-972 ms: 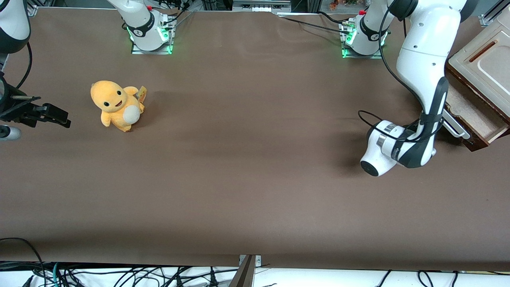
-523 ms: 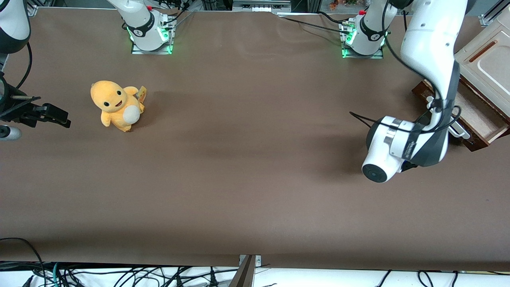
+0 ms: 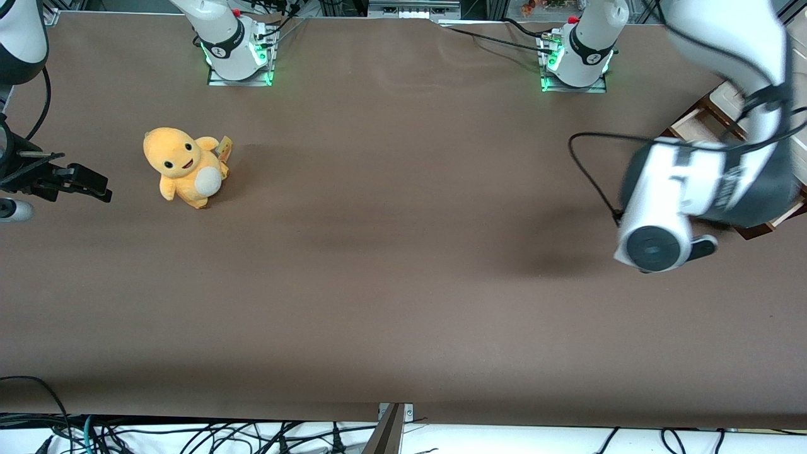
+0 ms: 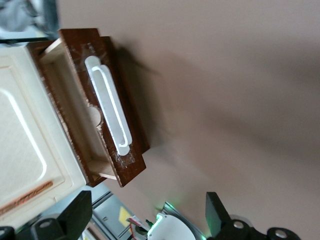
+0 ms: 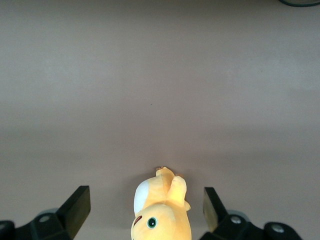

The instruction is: Open lower drawer with left arm only

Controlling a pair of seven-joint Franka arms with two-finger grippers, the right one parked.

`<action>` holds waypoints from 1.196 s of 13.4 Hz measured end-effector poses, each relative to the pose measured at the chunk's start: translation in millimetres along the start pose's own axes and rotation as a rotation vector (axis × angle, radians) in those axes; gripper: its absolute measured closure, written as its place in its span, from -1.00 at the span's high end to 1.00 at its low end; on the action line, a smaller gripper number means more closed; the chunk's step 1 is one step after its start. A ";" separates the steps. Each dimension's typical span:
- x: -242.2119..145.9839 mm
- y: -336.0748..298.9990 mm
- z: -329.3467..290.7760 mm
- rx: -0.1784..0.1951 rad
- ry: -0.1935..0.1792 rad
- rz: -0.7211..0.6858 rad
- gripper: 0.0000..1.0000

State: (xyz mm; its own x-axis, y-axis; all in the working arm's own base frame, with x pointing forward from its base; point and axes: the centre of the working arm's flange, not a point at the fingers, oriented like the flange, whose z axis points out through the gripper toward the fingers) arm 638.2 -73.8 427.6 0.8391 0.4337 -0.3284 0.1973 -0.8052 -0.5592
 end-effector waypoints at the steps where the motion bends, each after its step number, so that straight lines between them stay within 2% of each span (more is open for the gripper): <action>1: -1.1 -19.9 -9.9 -0.063 -0.003 0.042 1.00; 3: -6.8 -52.0 -27.1 -0.175 0.003 0.121 1.00; 4: -11.2 -65.2 -37.3 -0.240 0.024 0.168 1.00; 5: -15.6 -75.9 -51.2 -0.309 0.078 0.209 1.00; 6: -21.2 -85.6 -66.7 -0.365 0.149 0.245 1.00; 8: -35.8 -97.9 -89.7 -0.418 0.289 0.307 1.00; 9: -43.4 -98.6 -96.5 -0.447 0.348 0.318 1.00; 11: -57.2 -96.5 -99.5 -0.522 0.438 0.314 1.00; 13: -64.7 -104.0 -83.2 -0.531 0.476 0.308 1.00; 16: -69.6 -118.0 -64.3 -0.496 0.487 0.374 1.00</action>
State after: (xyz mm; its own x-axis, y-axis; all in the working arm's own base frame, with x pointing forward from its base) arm 589.0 -35.0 565.4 0.9994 -0.0350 0.0068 -0.0348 -0.9988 -0.0353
